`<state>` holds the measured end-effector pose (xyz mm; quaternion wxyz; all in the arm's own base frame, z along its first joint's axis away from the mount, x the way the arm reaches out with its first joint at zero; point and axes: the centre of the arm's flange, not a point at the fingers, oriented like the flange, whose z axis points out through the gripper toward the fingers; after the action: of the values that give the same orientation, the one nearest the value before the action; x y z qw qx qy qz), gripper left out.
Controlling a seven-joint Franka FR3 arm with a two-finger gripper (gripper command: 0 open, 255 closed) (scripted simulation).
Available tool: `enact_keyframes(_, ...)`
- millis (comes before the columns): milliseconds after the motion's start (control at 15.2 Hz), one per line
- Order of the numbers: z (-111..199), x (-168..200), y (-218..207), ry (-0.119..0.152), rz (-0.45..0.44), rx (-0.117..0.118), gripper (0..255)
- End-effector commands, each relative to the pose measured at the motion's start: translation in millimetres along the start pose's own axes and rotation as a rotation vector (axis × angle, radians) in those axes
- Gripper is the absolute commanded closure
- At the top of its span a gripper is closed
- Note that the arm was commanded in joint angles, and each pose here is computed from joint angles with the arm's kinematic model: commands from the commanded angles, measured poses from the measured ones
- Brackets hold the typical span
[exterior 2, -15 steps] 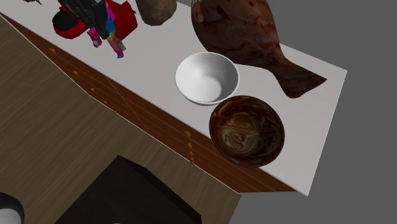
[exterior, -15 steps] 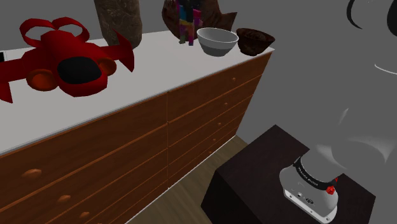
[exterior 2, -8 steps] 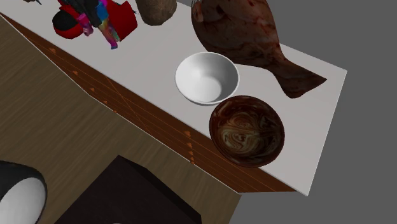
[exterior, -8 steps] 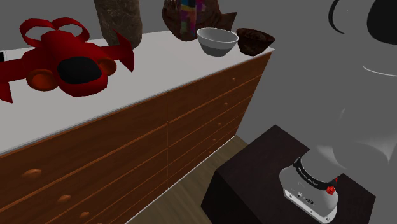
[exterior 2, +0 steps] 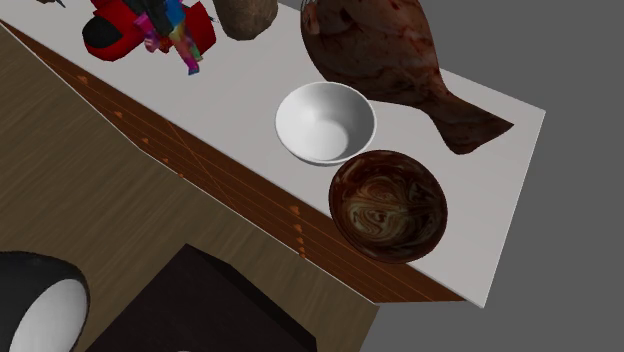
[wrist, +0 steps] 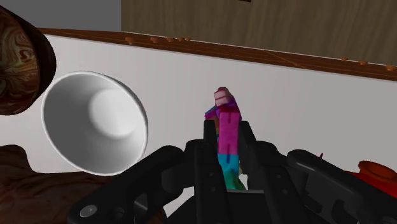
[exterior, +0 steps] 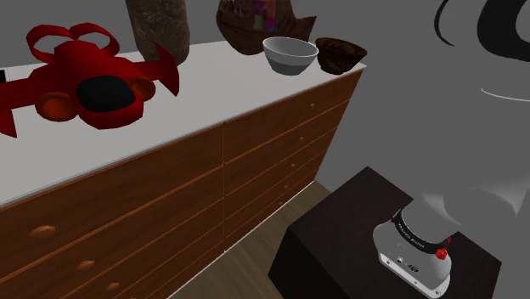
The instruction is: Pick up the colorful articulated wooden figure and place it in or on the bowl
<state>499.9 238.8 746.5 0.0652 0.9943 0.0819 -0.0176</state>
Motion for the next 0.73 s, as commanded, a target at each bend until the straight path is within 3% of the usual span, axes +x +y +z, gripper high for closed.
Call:
enact_keyframes(0,4,-3,25,0.000,0.001,0.001,255)
enact_keyframes(660,18,-14,156,0.000,0.001,0.001,255)
